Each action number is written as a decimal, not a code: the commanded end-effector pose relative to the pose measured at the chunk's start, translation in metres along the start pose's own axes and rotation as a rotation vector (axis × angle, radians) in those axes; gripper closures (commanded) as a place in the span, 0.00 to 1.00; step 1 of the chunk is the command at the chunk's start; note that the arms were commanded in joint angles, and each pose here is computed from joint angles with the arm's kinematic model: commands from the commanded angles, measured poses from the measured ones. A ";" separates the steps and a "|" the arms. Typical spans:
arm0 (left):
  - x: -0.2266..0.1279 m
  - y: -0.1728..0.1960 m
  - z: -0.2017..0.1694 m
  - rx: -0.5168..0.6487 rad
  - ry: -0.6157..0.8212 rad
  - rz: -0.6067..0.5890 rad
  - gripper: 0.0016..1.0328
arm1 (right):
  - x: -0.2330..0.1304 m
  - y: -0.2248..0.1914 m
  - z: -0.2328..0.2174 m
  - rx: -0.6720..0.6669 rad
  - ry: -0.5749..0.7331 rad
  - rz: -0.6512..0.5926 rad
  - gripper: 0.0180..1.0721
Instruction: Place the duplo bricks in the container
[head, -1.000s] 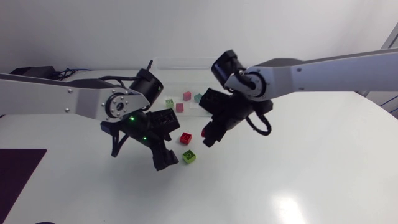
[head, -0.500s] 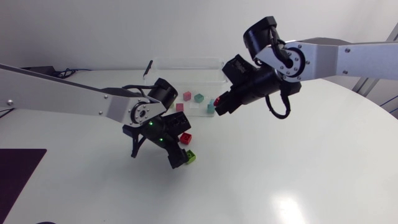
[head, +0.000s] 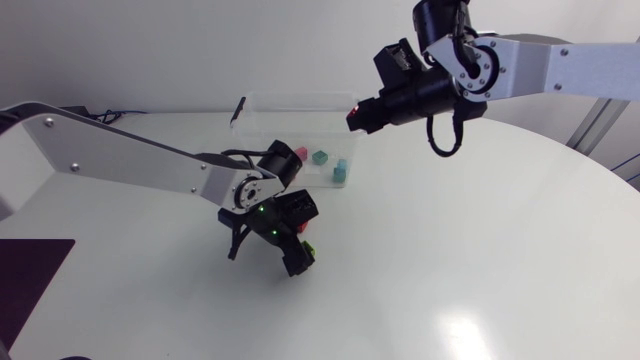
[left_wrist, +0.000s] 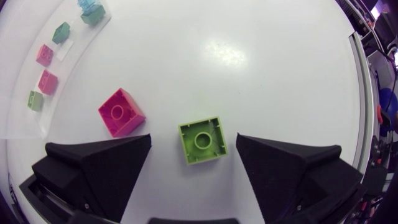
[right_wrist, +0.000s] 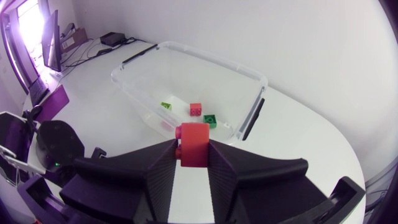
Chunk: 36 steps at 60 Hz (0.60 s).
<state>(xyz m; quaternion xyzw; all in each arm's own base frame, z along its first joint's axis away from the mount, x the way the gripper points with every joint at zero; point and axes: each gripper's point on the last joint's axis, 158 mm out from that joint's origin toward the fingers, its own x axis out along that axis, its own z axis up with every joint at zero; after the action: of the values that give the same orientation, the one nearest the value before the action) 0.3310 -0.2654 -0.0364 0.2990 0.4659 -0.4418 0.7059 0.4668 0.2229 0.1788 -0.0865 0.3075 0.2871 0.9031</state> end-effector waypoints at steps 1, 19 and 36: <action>0.012 -0.004 0.000 -0.013 0.016 -0.005 0.16 | 0.013 -0.006 0.007 0.038 -0.015 -0.008 0.85; 0.003 -0.003 0.003 -0.005 -0.021 0.020 0.70 | 0.044 -0.020 0.024 0.043 -0.032 -0.046 0.85; -0.060 0.013 0.010 -0.002 -0.107 0.090 0.71 | 0.073 -0.029 0.038 0.039 -0.039 -0.078 0.84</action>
<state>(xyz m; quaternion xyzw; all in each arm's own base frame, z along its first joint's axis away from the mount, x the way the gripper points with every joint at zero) 0.3377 -0.2597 0.0034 0.2942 0.4248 -0.4303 0.7402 0.5388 0.2383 0.1705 -0.0814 0.2909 0.2522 0.9193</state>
